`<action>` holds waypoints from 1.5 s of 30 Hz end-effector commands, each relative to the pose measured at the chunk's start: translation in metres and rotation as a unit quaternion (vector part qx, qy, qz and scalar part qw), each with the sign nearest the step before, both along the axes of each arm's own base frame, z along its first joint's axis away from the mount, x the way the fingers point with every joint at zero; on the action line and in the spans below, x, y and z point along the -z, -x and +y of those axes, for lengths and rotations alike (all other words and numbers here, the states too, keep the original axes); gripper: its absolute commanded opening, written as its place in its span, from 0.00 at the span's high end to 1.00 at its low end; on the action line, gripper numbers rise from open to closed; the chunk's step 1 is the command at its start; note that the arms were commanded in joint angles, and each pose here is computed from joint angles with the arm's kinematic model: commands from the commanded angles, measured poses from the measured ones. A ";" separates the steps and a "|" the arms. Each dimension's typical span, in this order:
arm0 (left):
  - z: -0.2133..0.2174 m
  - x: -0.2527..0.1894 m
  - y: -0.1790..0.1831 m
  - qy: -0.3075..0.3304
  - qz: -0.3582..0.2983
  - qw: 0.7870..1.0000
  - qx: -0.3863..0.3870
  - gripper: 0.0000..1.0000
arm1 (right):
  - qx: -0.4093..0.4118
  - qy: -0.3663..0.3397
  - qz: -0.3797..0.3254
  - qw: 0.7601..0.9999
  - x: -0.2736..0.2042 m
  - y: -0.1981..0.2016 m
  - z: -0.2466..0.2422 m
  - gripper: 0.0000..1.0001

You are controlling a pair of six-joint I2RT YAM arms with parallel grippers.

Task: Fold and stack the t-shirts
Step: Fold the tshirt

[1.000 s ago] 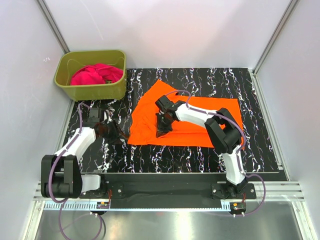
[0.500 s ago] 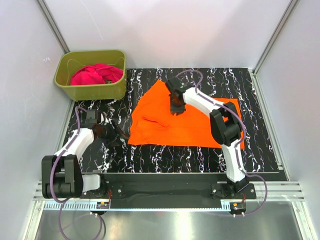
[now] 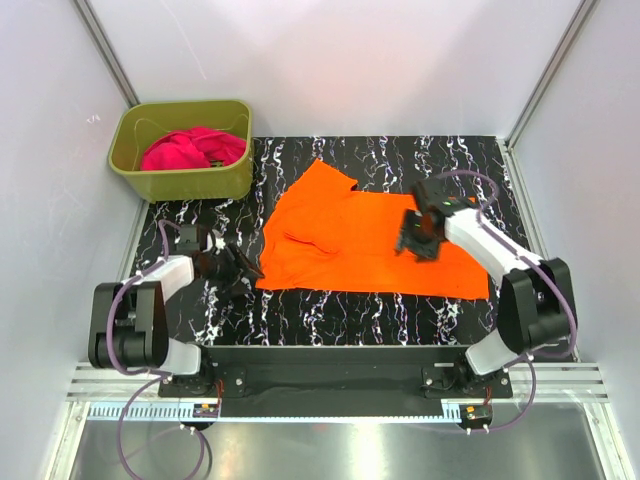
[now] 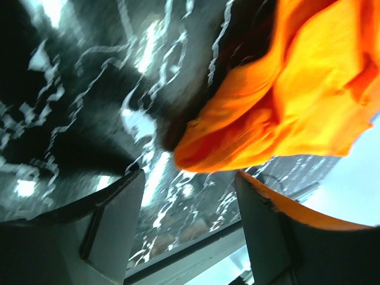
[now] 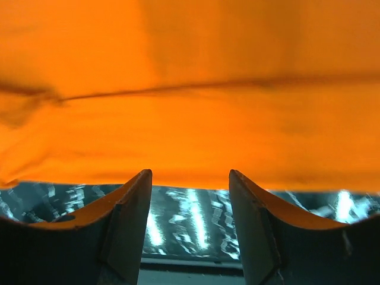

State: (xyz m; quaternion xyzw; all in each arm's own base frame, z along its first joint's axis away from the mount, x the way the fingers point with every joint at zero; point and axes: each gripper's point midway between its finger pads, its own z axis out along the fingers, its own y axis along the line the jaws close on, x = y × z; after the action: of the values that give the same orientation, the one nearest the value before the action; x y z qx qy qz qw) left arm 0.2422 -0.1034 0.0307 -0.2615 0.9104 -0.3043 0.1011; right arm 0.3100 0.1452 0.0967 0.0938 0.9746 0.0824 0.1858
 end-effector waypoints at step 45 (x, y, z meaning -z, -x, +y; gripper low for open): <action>0.017 -0.045 -0.019 -0.075 -0.086 0.993 -0.013 0.39 | 0.374 0.013 0.114 0.920 0.063 0.066 -0.199 0.67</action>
State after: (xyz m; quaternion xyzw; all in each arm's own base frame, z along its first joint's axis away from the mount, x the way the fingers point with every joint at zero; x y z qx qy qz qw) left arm 0.2604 -0.0650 0.0586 -0.2697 0.9249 -0.1888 0.1902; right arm 0.2430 -0.0443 0.0139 0.4798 0.8757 -0.0100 0.0529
